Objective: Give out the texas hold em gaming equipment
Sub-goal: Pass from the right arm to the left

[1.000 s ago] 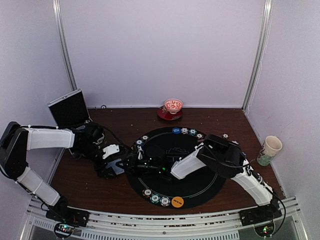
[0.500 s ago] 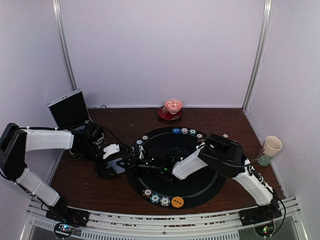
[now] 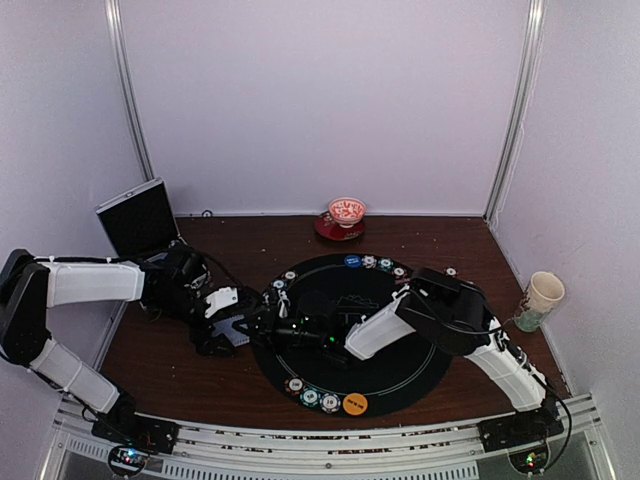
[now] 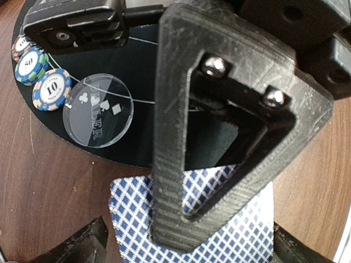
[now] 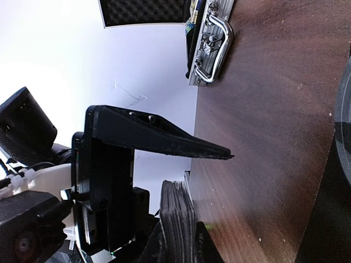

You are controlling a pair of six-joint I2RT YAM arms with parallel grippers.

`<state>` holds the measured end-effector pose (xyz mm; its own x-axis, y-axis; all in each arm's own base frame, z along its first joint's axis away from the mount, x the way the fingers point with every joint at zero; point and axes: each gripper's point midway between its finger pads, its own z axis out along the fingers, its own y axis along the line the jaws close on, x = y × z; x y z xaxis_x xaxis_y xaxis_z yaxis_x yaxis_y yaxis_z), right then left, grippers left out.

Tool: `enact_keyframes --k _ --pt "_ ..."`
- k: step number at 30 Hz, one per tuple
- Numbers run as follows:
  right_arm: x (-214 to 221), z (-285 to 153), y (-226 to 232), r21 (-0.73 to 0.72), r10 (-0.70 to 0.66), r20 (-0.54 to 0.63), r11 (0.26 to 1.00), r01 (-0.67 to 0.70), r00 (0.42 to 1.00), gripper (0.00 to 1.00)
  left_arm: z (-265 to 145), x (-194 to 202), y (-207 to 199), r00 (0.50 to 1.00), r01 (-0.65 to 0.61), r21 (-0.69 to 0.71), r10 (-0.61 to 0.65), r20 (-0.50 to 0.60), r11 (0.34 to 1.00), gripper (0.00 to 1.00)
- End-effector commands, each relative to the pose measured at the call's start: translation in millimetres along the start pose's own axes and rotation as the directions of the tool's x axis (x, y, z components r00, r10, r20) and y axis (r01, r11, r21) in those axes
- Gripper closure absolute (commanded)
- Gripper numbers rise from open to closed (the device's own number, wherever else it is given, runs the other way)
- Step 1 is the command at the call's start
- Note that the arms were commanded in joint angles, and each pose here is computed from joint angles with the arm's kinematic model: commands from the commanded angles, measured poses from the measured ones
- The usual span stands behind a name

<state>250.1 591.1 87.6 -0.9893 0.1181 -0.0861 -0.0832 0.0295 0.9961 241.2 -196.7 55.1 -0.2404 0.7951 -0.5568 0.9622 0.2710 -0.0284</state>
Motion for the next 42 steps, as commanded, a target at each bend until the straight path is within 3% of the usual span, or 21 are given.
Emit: enact_keyframes --k 1,8,14,16,21,42 --pt "0 -2 54 -0.104 -0.034 0.010 0.994 0.034 0.999 1.00 2 -3 3 1.000 -0.027 -0.022 0.027 0.014 0.999 0.02" --pt "-6 -6 47 -0.089 -0.028 0.027 0.996 0.030 0.999 1.00 1 -1 4 0.999 -0.034 -0.027 0.034 0.005 0.999 0.02" --pt "-6 -5 48 -0.090 -0.030 0.028 0.995 0.032 0.999 1.00 4 2 4 1.000 -0.028 -0.021 0.028 -0.004 0.999 0.09" --pt "-7 -5 47 -0.084 -0.030 0.030 0.996 0.032 0.999 1.00 3 0 3 0.999 -0.031 -0.017 0.031 0.007 0.999 0.02" --pt "-9 -5 43 -0.075 -0.023 0.039 0.997 0.025 0.999 1.00 -4 -10 -2 0.997 -0.051 -0.014 0.052 0.056 0.999 0.02" --pt "-3 2 38 -0.092 -0.012 0.024 0.996 0.014 1.000 1.00 5 -12 2 0.997 -0.028 -0.005 0.029 0.070 1.000 0.03"
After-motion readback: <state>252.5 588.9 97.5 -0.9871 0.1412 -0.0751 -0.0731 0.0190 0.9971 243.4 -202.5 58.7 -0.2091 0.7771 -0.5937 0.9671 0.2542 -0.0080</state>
